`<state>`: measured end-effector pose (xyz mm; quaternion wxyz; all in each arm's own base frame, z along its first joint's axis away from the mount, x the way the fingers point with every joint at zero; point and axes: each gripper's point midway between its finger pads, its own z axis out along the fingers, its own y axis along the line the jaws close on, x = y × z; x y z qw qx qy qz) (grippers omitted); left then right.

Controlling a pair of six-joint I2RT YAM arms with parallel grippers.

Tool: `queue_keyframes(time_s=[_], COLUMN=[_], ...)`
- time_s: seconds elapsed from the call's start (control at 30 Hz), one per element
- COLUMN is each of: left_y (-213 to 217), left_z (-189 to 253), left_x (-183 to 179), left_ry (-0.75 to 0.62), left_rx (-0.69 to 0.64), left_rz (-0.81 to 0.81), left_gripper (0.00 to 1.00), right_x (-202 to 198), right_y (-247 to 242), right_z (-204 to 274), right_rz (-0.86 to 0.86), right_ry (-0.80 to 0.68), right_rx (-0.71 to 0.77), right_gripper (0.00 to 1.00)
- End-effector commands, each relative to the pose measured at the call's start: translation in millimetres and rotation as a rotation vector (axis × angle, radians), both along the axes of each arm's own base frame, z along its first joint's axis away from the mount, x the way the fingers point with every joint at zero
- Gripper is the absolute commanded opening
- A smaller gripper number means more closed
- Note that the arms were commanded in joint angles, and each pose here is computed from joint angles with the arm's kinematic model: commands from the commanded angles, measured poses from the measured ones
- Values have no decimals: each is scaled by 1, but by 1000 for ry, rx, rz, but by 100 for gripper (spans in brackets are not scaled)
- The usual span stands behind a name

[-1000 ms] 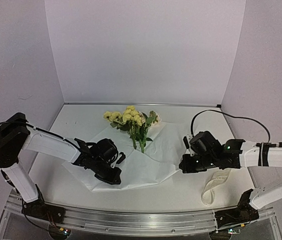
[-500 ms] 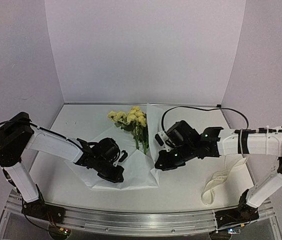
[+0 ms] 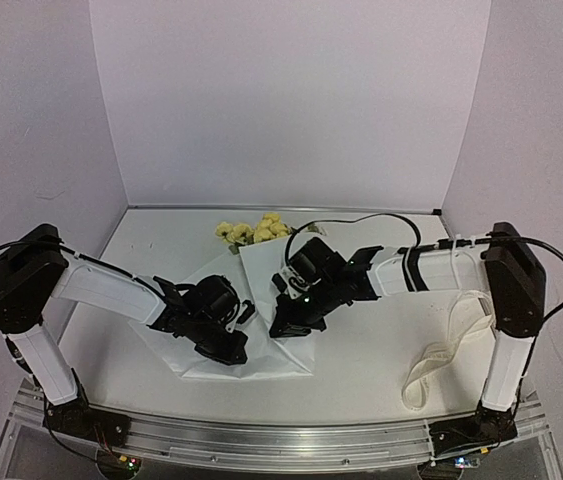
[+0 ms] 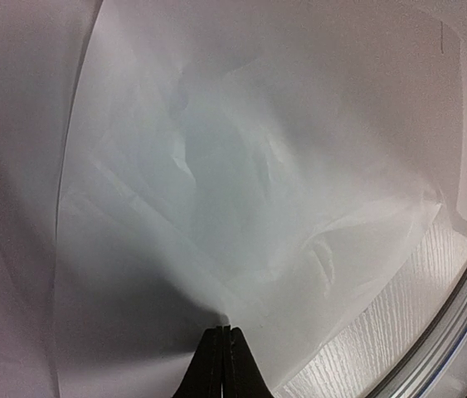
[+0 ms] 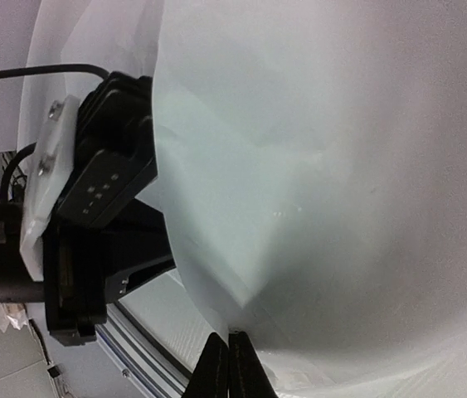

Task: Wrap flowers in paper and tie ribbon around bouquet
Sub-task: Fold the one-fourth-folded wrapping paper at the center of the board, then pick up the two-thirds-folded wrapping paper from the center of the board.

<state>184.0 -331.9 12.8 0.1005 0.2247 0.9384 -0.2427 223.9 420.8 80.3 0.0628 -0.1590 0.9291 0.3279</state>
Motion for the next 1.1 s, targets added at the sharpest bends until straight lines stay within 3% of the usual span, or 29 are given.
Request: queue_keyframes(time_s=[0.0, 0.53, 0.83, 1.07], left_y=[-4, 12, 43, 92], left_z=[19, 73, 76, 63], left_x=[11, 39, 55, 29], left_ry=[-51, -43, 54, 165], left_rx=[-33, -152, -183, -144], left_rz=[12, 169, 343, 547], left_gripper=[4, 11, 15, 18], right_x=[7, 12, 10, 8], right_y=[21, 32, 34, 33], right_z=[0, -42, -39, -43], right_rz=[-8, -22, 0, 1], right_ry=[39, 97, 95, 109], right_rx=[55, 21, 38, 34], right_gripper=[0, 0, 21, 20])
